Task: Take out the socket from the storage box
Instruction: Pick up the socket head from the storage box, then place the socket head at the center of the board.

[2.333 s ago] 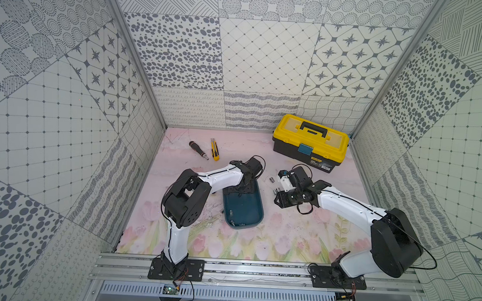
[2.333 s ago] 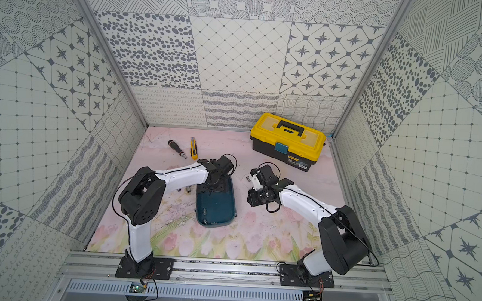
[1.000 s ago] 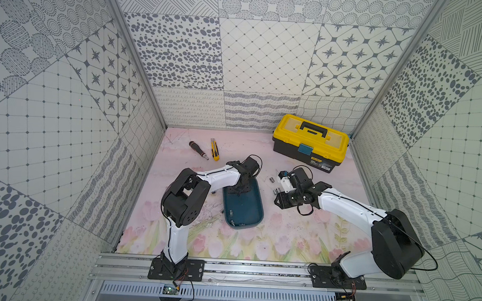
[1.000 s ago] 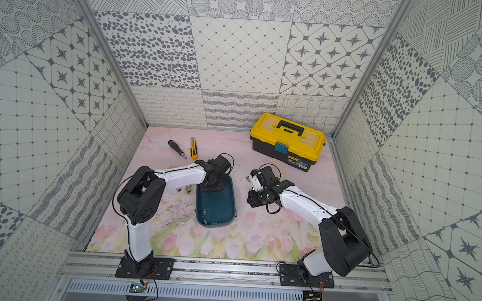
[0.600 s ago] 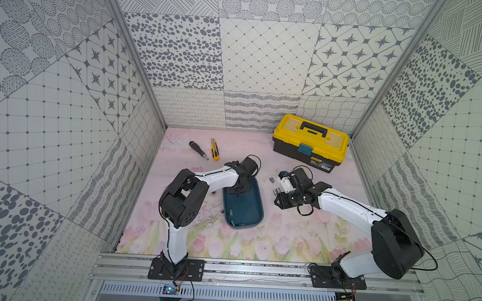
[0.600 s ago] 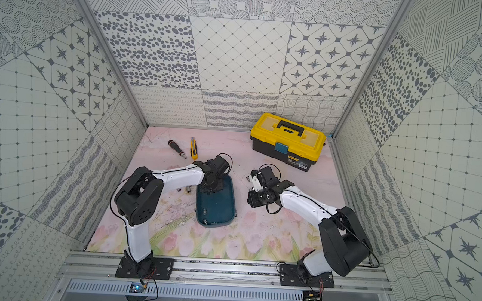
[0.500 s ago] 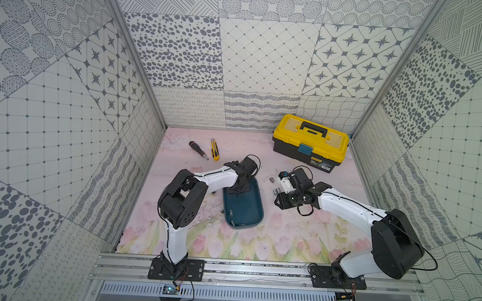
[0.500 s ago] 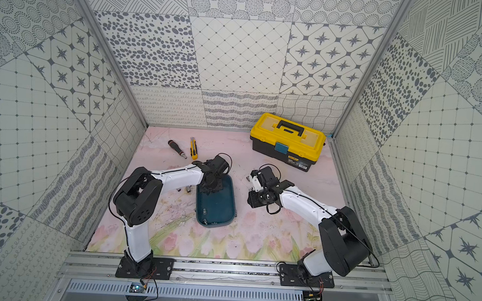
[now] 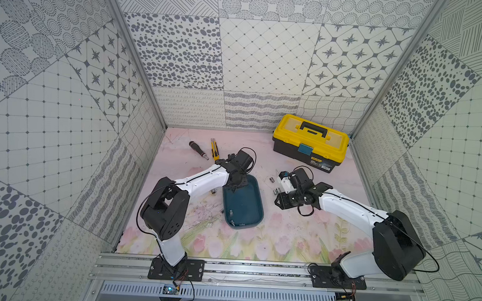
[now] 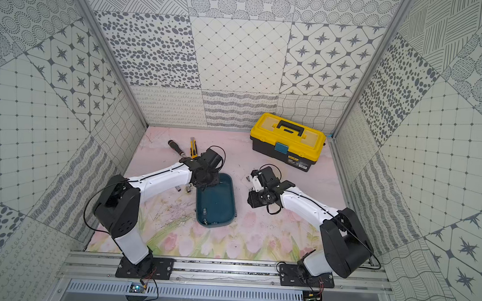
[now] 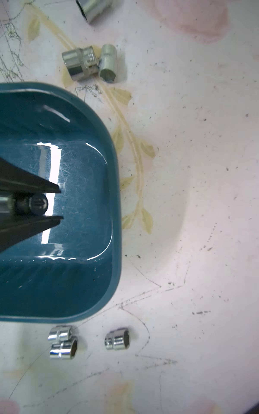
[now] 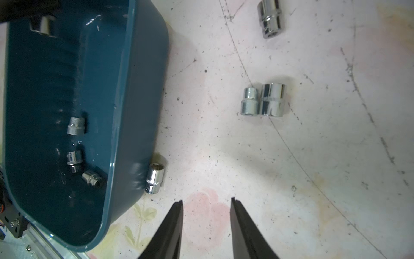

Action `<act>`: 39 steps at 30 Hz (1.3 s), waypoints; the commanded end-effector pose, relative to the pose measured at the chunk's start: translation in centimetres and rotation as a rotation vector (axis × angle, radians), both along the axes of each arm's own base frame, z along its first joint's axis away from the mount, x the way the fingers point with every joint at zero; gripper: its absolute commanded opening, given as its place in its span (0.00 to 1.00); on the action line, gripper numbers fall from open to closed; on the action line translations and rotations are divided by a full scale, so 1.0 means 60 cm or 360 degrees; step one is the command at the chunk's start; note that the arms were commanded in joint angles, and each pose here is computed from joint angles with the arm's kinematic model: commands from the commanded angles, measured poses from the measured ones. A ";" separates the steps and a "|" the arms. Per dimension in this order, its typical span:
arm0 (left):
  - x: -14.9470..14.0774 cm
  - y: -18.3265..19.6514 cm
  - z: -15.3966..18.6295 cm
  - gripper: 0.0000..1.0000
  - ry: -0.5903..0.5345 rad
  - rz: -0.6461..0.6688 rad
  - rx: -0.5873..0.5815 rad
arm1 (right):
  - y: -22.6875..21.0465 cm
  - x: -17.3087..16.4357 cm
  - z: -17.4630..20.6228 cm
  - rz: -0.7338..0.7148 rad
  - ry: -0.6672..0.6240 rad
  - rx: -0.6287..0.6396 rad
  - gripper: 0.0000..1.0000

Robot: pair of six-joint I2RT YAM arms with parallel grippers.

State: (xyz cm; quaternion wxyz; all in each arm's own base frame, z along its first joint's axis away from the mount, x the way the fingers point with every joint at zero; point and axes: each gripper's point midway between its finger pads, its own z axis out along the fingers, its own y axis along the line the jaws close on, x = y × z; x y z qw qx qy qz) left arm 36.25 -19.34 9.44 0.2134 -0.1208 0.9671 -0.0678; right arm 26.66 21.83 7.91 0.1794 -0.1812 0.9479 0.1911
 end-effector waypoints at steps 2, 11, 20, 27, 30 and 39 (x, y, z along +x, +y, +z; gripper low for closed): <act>-0.018 0.047 0.040 0.17 0.0015 0.0063 -0.0054 | 0.006 0.008 0.018 -0.0009 -0.0058 0.0058 0.39; -0.039 0.147 0.069 0.17 -0.0006 0.0240 -0.0104 | 0.014 0.012 0.024 -0.0003 -0.0058 0.0088 0.39; -0.071 0.203 -0.001 0.17 0.0143 0.0373 -0.0144 | 0.037 0.017 0.055 0.0024 -0.0074 0.0208 0.40; -0.089 0.213 -0.071 0.15 0.0270 0.0419 -0.0128 | 0.058 0.011 0.083 0.0098 -0.0133 0.0280 0.40; -0.094 0.213 -0.086 0.15 0.0290 0.0428 -0.0130 | 0.067 0.007 0.092 0.0146 -0.0160 0.0293 0.41; -0.108 0.215 -0.125 0.15 0.0356 0.0445 -0.0116 | 0.094 -0.005 0.104 0.0248 -0.0208 0.0305 0.41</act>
